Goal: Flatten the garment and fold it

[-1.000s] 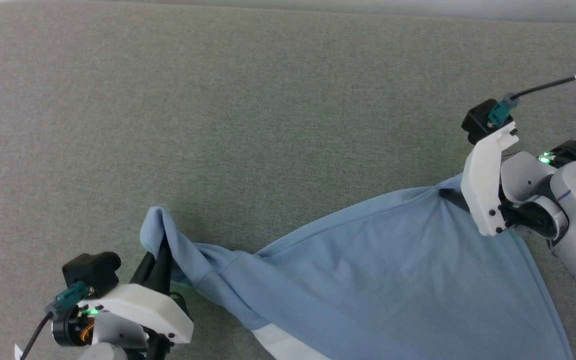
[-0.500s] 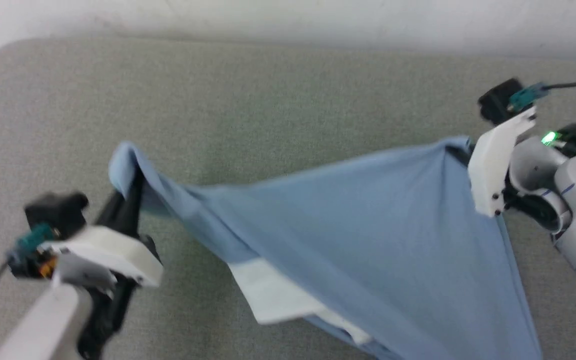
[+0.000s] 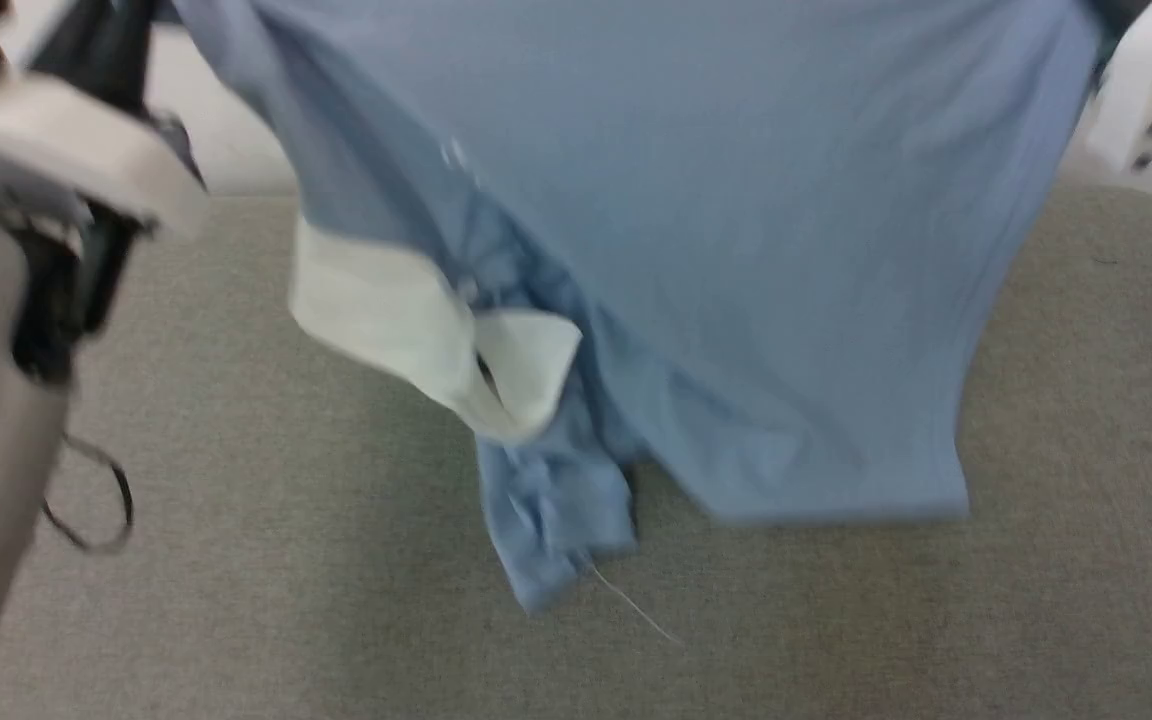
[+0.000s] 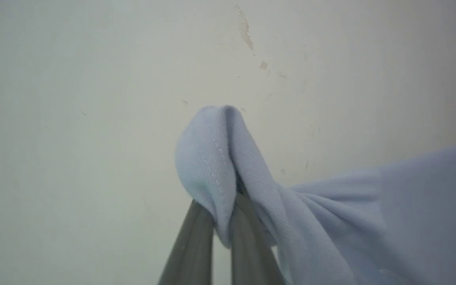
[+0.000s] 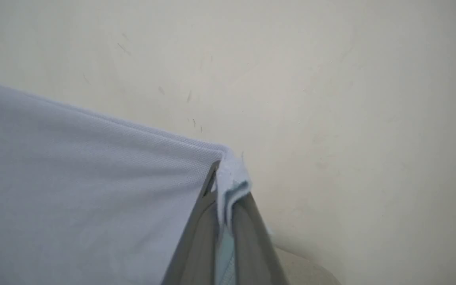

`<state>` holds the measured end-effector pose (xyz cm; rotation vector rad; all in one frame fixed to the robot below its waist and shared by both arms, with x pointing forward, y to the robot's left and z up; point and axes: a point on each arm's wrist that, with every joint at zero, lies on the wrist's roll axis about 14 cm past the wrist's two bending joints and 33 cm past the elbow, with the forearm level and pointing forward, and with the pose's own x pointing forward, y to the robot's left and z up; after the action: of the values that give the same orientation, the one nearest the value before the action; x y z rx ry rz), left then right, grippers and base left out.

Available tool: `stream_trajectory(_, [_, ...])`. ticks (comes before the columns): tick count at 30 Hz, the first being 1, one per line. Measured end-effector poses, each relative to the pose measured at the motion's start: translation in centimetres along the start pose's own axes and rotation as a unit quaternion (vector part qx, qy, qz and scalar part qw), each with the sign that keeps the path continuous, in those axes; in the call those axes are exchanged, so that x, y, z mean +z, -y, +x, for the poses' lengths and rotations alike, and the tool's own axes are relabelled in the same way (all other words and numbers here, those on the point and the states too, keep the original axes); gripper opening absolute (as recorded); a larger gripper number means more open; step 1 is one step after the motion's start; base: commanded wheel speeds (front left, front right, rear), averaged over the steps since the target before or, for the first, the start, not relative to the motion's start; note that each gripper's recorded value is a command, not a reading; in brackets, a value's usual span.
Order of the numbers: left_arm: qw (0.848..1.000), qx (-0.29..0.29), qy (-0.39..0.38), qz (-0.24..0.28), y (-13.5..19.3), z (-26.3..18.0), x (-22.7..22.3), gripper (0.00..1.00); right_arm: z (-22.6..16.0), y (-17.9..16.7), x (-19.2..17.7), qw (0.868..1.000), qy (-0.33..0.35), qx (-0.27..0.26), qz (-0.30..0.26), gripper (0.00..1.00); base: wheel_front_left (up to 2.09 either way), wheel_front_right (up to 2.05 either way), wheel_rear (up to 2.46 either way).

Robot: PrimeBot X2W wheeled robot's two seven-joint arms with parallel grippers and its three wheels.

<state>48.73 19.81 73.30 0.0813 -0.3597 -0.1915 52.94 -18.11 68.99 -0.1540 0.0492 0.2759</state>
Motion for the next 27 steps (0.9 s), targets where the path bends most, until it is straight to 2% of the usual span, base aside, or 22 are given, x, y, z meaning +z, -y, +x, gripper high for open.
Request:
stream_trajectory(5, [0.998,0.007,0.043,0.036,-1.5,5.5,2.6,0.00,1.2,2.7,5.3,0.996,0.079,-0.040,-0.011,0.00,0.00,0.00,0.00])
stream_trajectory(9, [0.995,0.021,0.082,0.060,-2.7,9.7,4.3,0.00,2.8,4.8,8.6,0.987,0.147,-0.070,-0.016,0.00,0.00,0.00,0.00])
stream_trajectory(14, [0.991,0.030,0.113,0.066,-2.9,14.7,3.9,0.00,5.8,6.8,10.1,0.974,0.203,-0.093,-0.029,0.00,0.00,0.00,0.00])
stream_trajectory(19, [0.994,0.026,0.086,0.060,-3.0,17.8,-1.7,0.00,9.9,7.0,6.5,0.977,0.186,-0.091,-0.039,0.00,0.00,0.00,0.00])
stream_trajectory(27, [0.999,0.031,-0.016,0.020,-3.4,18.2,-14.5,0.00,15.1,4.9,-3.8,0.993,0.098,-0.058,-0.022,0.00,0.00,0.00,0.00])
